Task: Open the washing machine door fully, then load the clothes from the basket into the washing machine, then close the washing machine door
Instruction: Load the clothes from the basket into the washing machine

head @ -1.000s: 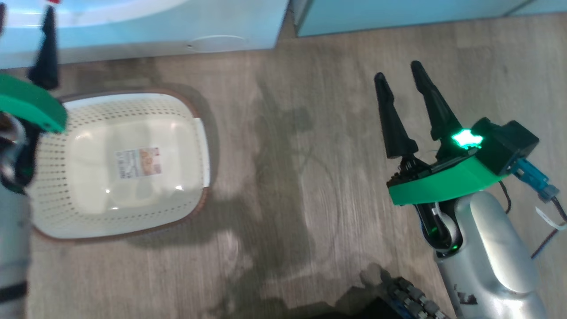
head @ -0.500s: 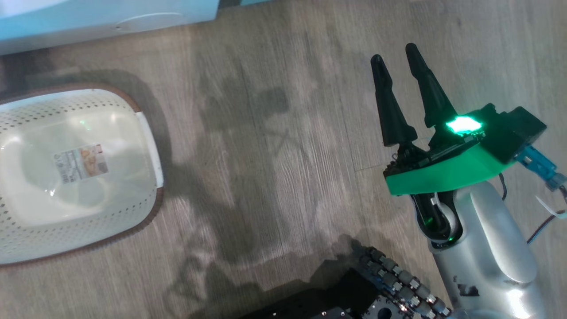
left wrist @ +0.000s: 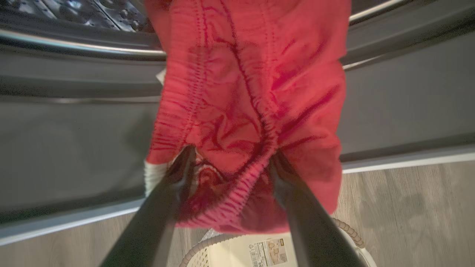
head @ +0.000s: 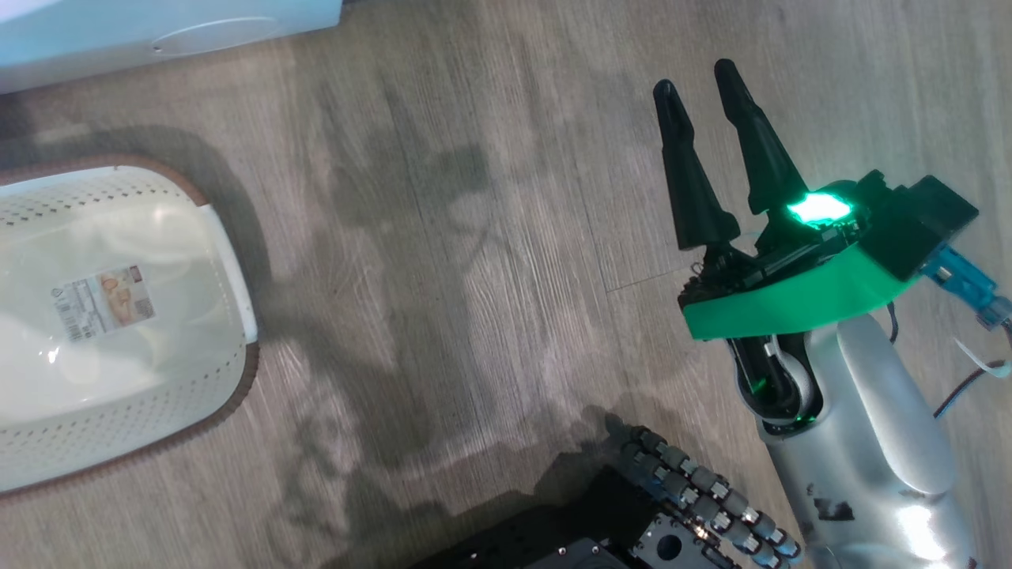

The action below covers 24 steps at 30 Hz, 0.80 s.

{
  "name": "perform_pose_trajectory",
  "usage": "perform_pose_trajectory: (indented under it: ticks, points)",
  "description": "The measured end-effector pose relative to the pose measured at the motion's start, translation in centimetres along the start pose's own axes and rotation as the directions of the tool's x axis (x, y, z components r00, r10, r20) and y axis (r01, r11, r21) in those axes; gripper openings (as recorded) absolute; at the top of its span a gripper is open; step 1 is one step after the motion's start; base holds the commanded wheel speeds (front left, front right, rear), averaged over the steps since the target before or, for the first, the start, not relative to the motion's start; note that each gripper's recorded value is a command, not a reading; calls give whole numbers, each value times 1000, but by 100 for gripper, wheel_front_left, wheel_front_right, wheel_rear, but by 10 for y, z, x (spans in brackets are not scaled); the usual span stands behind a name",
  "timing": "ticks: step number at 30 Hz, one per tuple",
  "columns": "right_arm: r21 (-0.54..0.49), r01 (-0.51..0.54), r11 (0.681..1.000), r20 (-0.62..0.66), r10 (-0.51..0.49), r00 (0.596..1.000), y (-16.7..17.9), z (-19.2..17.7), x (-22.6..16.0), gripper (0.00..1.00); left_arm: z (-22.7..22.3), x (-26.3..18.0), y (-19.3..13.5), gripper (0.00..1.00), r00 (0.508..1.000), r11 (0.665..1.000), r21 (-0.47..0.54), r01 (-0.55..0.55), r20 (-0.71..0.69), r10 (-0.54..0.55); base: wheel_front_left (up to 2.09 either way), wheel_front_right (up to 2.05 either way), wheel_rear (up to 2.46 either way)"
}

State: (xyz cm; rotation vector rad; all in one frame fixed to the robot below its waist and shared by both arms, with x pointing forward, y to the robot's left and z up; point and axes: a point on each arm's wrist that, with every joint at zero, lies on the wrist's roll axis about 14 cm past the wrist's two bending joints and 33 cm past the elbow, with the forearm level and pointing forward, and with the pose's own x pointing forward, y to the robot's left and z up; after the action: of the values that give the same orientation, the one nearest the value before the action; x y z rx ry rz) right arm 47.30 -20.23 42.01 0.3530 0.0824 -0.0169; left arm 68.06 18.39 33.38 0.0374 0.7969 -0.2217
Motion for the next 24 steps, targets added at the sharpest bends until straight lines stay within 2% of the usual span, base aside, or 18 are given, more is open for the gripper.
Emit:
perform_pose_trajectory:
  ticks: [3, 5, 10, 14, 17, 22, 24]
  points:
    - [5, 11, 1000, 3, -11, 1000, -3, 2, -2, 100, -1, 1, -1, 100, 998, 1000, -18, -12, -65, 11, 0, 0, 0]
    - [7, 17, 1000, 4, -17, 1000, -5, 3, -3, 100, -3, 2, -5, 0, 996, 1000, -25, -11, -90, 9, 0, 0, 0]
    - [6, 25, 1000, 6, -25, 1000, -8, 4, -4, 100, 0, 5, -12, 0, 996, 1000, -1, -9, -86, 9, 0, 0, 0]
    - [12, 30, 999, 6, -30, 1000, -9, 4, -4, 100, 16, 10, -13, 0, 999, 998, 45, -34, 28, 32, 0, 0, 0]
    - [10, 32, 999, 0, -32, 999, -10, 1, -4, 100, 35, 11, -11, 0, 991, 998, 44, -55, 125, 49, 0, 0, 0]
    - [11, 32, 999, -17, -32, 999, -11, -6, -2, 100, 98, 7, -7, 0, 912, 993, 32, -111, 402, 88, 0, 0, 0]
    - [6, 35, 999, -20, -35, 999, -13, -7, -2, 100, 112, 9, -3, 0, 878, 992, 10, -124, 466, 105, 0, 0, 0]
